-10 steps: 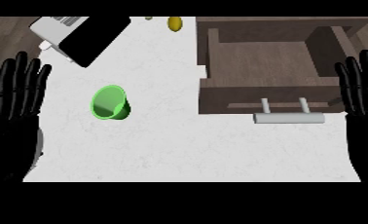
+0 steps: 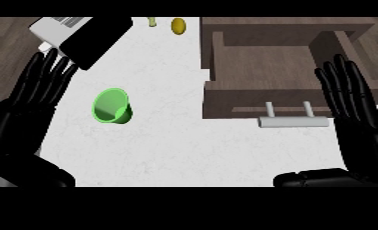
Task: Pick up the cup, place it into the drawer and close the drawer
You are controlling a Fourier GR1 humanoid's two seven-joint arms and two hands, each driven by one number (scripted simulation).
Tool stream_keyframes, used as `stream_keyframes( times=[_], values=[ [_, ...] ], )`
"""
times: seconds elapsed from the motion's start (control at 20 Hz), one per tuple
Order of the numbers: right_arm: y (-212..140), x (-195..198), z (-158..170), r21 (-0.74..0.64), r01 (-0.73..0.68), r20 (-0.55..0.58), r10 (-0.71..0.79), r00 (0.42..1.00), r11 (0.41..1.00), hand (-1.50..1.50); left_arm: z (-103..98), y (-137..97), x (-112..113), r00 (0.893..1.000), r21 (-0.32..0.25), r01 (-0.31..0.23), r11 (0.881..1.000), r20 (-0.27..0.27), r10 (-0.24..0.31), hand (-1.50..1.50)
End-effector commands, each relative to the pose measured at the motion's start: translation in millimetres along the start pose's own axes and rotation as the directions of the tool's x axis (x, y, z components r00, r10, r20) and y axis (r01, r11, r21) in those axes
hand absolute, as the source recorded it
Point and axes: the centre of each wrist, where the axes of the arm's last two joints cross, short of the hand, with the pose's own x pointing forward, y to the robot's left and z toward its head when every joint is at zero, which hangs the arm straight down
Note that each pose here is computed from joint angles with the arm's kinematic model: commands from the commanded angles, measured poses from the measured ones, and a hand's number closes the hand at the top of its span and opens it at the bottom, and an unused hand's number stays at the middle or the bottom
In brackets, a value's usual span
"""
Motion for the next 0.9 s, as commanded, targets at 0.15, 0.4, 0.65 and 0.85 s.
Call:
stream_keyframes(
  times=[0.15, 0.4, 0.65, 0.85],
  values=[
    [-6, -14, -19, 0.054, 0.020, -0.042, -0.018, 0.999, 0.998, -1.50, -31, 38, -38, 0.987, 0.010, -0.146, 0.989, -0.071, 0.146, -1.50],
    [-1, -26, -36, 0.069, 0.029, -0.046, -0.026, 0.999, 0.997, -1.50, -23, 75, -63, 0.984, 0.041, -0.098, 0.994, -0.145, 0.103, -1.50],
    [-16, -21, -39, 0.072, 0.015, -0.035, -0.013, 0.999, 0.997, -1.50, -17, 79, -101, 0.974, 0.054, -0.058, 0.997, -0.218, 0.069, -1.50],
    [-17, -22, -56, 0.081, 0.015, -0.028, -0.013, 1.000, 0.997, -1.50, -4, 77, -131, 0.969, 0.079, -0.043, 0.996, -0.241, 0.061, -1.50]
  ],
)
